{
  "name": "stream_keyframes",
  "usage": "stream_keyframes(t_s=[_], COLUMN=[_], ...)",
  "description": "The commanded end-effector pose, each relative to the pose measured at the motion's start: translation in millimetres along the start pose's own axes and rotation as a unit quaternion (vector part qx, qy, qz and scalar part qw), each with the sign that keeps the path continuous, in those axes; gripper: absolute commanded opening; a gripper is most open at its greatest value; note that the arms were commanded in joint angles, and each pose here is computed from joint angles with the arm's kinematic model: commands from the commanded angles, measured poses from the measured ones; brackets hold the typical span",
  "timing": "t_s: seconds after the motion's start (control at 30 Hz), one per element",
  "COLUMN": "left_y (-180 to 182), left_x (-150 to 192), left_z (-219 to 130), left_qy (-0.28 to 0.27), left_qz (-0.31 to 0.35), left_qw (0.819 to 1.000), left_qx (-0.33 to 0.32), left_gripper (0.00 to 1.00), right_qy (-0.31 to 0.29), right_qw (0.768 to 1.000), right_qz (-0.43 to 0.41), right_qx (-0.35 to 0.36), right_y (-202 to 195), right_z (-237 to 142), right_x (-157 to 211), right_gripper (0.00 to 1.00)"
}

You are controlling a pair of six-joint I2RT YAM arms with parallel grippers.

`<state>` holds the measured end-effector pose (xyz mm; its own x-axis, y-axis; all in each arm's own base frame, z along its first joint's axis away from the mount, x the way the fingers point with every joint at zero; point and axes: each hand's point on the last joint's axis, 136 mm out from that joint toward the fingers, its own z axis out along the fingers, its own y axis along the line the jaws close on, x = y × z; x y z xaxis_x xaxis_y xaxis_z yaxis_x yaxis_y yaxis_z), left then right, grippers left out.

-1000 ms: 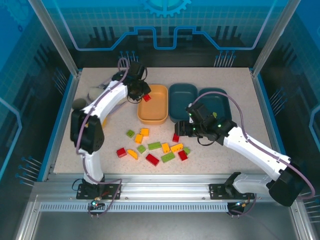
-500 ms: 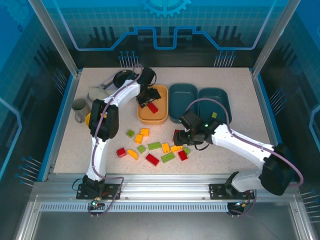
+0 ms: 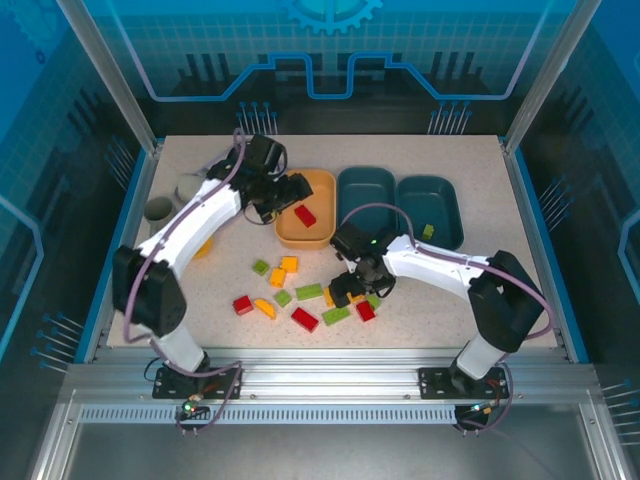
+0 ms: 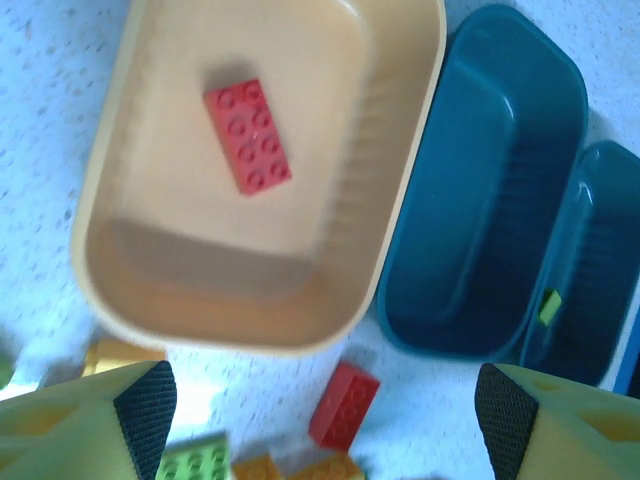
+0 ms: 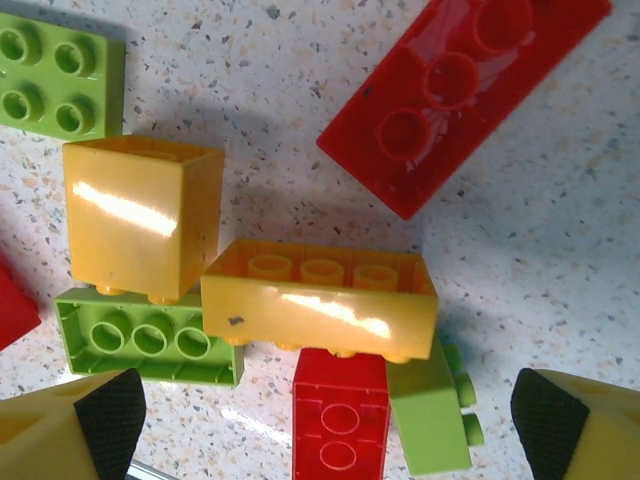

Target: Sort the legos into containers by color

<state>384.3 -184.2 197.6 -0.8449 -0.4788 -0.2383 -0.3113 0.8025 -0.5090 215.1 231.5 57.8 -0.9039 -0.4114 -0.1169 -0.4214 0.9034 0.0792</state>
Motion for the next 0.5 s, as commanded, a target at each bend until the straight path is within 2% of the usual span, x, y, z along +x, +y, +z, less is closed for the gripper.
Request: stream_keyframes(t_s=[0.0,0.13,0.47], left_y=[19,34,28], left_x=[25,39,40], left_z=[-2,-12,-25], left_qy=[0.024,0.025,0.021], left_qz=[-0.008,-0.014,-0.017], left_qw=[1.0,1.0,1.0], left_qx=[-0.003,-0.005,0.01], left_gripper=[0.82,0.82,0.82], right_qy=[0.014,0.029,0.035], right_qw=[1.0,0.999,0.999], right_qz=[-0.019,-0.019,0.005], right_qx=[-0.014,-0.006,-0.007], right_y=[11,10,7], right_z=[4,13,27], right_x=[-1,1,-6], right_gripper=[0.97,0.97,0.9])
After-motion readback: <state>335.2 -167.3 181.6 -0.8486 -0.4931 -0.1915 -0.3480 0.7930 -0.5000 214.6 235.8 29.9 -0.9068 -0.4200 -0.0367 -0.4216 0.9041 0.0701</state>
